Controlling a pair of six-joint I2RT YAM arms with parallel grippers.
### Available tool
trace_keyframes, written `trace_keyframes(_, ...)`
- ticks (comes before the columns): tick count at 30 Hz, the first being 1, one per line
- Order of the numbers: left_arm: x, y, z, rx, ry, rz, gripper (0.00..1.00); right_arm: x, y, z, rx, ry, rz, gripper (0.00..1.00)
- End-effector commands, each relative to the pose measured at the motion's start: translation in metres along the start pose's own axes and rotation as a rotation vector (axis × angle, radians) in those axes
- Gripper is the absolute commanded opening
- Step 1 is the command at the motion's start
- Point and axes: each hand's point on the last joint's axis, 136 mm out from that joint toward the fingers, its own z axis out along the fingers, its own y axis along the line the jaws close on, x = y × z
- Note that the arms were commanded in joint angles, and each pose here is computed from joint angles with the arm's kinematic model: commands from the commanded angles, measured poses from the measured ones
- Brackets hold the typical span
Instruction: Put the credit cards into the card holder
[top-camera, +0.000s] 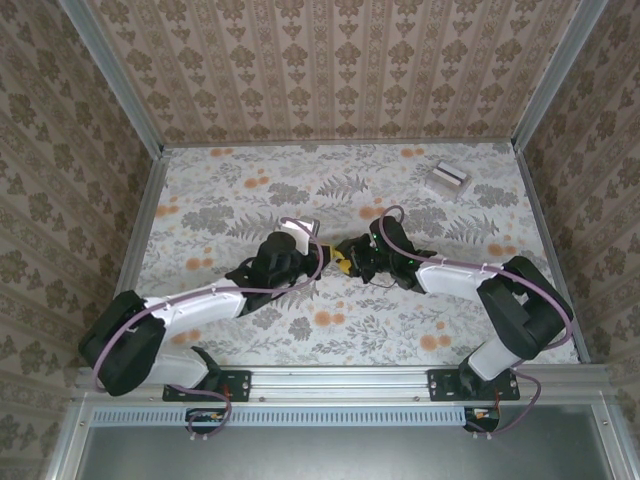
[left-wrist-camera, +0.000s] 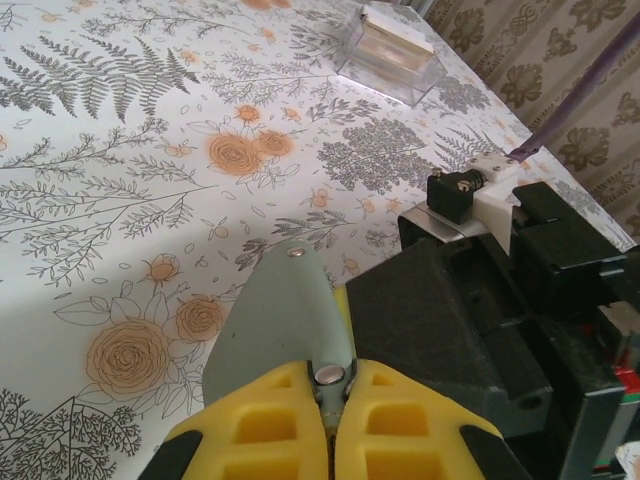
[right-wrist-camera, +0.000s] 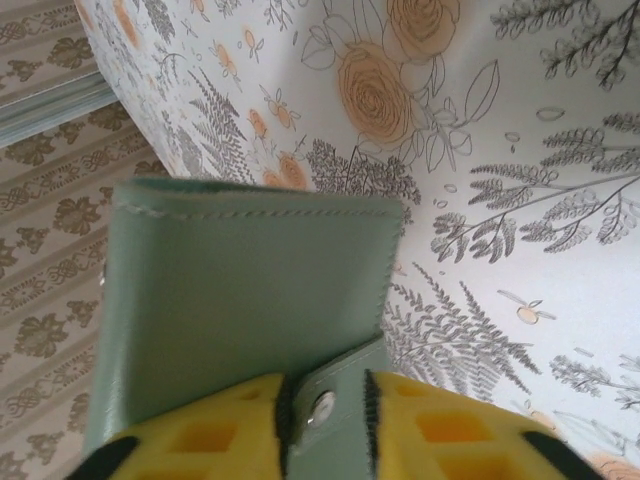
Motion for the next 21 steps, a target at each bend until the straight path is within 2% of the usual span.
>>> trace_keyframes(1, -0.006, -0.01, 0.003, 0.069, -0.037, -0.024, 0.0, 0.026, 0.027, 0.004, -0.066, 0.111, 0.01, 0.24)
trace_keyframes(2, -0.005, -0.008, 0.004, 0.069, -0.037, -0.033, 0.0, 0.027, 0.026, 0.005, -0.062, 0.115, 0.016, 0.24)
trace_keyframes(9, -0.007, 0.002, 0.007, 0.064, -0.045, -0.074, 0.0, 0.023, 0.01, 0.008, 0.003, 0.103, 0.028, 0.0)
trace_keyframes(15, 0.001, 0.021, 0.006, 0.043, -0.048, -0.174, 0.0, 0.01, -0.014, 0.005, 0.091, 0.036, -0.031, 0.0)
trace_keyframes(21, 0.017, 0.056, 0.013, -0.056, -0.035, -0.301, 0.0, 0.002, -0.021, -0.005, 0.131, -0.025, -0.131, 0.0)
